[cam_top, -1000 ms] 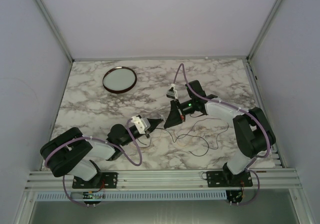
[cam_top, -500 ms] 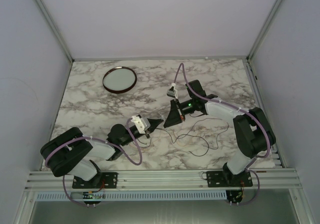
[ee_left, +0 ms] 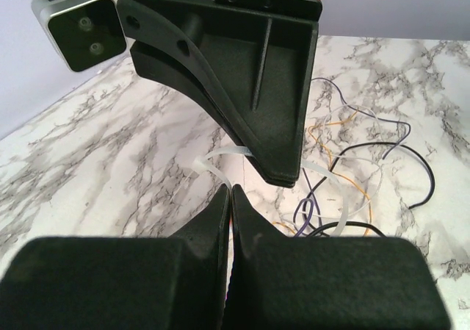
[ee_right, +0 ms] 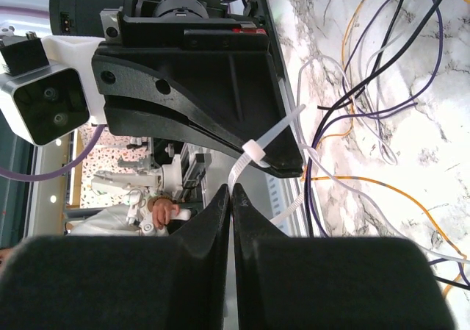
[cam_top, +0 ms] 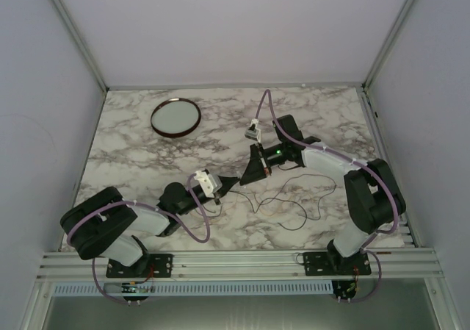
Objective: Zip-tie the wires
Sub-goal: Tie the cable at the center of the board.
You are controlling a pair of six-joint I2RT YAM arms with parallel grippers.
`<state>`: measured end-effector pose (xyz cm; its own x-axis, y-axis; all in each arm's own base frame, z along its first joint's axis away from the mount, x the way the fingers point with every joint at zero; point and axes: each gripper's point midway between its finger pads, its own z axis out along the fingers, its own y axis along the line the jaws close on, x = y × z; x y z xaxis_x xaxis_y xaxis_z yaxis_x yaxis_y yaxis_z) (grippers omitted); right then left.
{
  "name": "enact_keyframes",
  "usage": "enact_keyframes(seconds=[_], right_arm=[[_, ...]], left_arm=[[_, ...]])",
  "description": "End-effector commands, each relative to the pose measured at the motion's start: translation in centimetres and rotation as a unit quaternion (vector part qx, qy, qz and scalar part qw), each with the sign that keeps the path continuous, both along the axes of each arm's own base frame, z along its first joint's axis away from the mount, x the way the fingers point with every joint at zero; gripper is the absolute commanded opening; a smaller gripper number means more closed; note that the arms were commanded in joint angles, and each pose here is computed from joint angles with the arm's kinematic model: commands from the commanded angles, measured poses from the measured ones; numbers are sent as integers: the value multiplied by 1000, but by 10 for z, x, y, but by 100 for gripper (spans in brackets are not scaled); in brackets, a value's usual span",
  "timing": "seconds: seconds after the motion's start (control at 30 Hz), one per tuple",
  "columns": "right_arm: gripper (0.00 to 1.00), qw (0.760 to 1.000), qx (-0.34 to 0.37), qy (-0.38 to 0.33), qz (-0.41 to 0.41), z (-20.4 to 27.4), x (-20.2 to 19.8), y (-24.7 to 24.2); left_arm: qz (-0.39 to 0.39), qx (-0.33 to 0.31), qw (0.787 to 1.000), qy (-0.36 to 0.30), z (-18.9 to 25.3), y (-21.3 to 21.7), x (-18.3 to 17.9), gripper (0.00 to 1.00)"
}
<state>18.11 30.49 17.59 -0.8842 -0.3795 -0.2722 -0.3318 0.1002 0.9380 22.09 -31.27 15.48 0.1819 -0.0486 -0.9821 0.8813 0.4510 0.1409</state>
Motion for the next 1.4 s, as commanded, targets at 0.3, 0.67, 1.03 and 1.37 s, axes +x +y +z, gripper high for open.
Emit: enact_keyframes(seconds=[0.3,0.67,1.03,1.37], right_arm=[[0,1000,-5,-21,-16,5,16,1],[0,996,-32,-75,-33,-4,17,-6],[0,994,-23,-102,-36,10,19,-4],[0,993,-21,-109,-38,16,16,-4]], left_arm=[[-32,-15,999,-31,19,-9,-10,0],[-24,-30,999,-12,35,-8,-8,0],[-29,-4,1000,-6,29,-8,-9,0],[-25,-10,1000,1,31,-11,-6,0]])
